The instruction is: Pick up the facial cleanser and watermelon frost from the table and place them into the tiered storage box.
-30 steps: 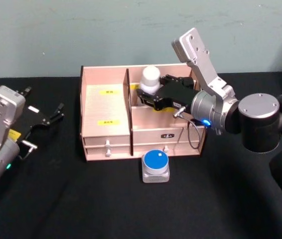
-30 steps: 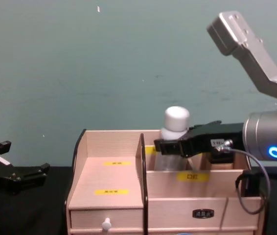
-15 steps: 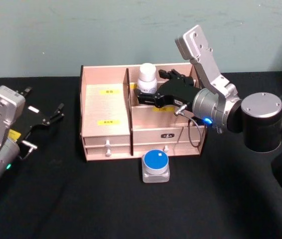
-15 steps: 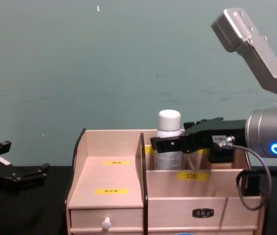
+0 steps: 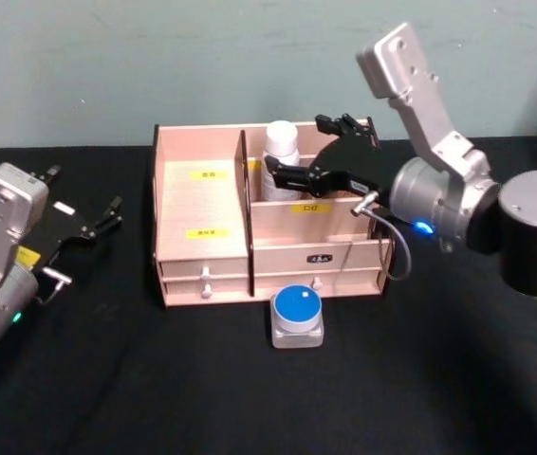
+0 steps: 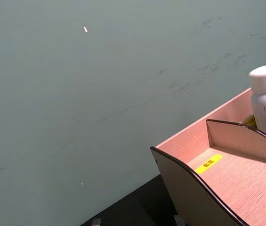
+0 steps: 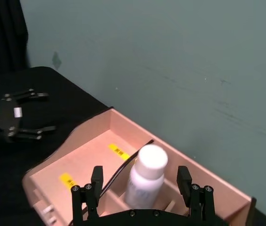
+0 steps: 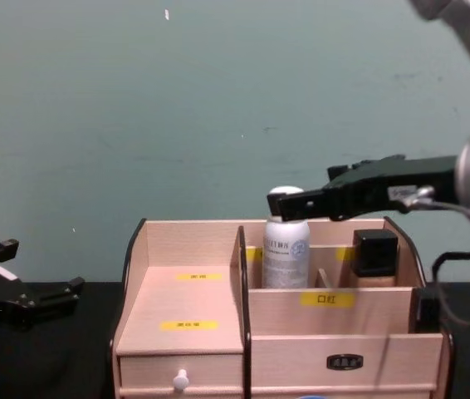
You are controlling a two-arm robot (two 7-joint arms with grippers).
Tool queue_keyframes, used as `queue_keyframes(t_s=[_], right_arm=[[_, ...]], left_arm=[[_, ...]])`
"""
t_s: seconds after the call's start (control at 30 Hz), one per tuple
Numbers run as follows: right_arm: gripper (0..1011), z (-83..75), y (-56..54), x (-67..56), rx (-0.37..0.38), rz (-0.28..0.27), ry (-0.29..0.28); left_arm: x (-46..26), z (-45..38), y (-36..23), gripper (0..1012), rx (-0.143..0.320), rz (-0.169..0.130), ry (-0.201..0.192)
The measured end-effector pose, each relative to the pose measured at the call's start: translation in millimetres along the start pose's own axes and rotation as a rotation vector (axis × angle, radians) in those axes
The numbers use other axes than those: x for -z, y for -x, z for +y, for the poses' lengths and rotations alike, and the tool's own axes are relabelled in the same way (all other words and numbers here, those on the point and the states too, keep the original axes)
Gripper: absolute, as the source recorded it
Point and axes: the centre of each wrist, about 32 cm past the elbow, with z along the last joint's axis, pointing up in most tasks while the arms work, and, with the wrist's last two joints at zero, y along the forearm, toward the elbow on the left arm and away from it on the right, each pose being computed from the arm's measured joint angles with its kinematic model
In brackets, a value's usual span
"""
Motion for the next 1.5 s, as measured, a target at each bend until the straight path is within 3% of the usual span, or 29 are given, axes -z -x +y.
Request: queue_keyframes(t_s=[0.17,0.4,0.6,0.77,0.93,1.17,1.5], right_arm=[[1003,-29.4,13.7,-4.6,-0.014,0.012,0.013],[1002,-68.6,35.1,-0.8,-0.048,0.019,0.054],[1002,-100.2,54.3,10.4,-0.074,0.020,0.101],[1002,-111.8,64.5,22.0,-0.070,0.022,0.145],[1002,-114.2,70.9,35.7,-0.065,0.033,0.193],[1002,-101.3,72.7,55.8,-0.046,0.051,0.258],[1002,-83.7,73.3,70.4,-0.060,0.075,0.289]], left_arm=[[0.0,0.0,0.0,1001,0.000,0.000,0.000],[0.0,0.0,0.0,1001,0.000,0.000,0.000],[0.0,0.0,0.0,1001,0.000,0.000,0.000],[0.0,0.0,0.0,1001,0.000,0.000,0.000],[0.0,0.0,0.0,1001,0.000,0.000,0.000],[0.0,0.0,0.0,1001,0.000,0.000,0.000],[0.0,0.0,0.0,1001,0.000,0.000,0.000]])
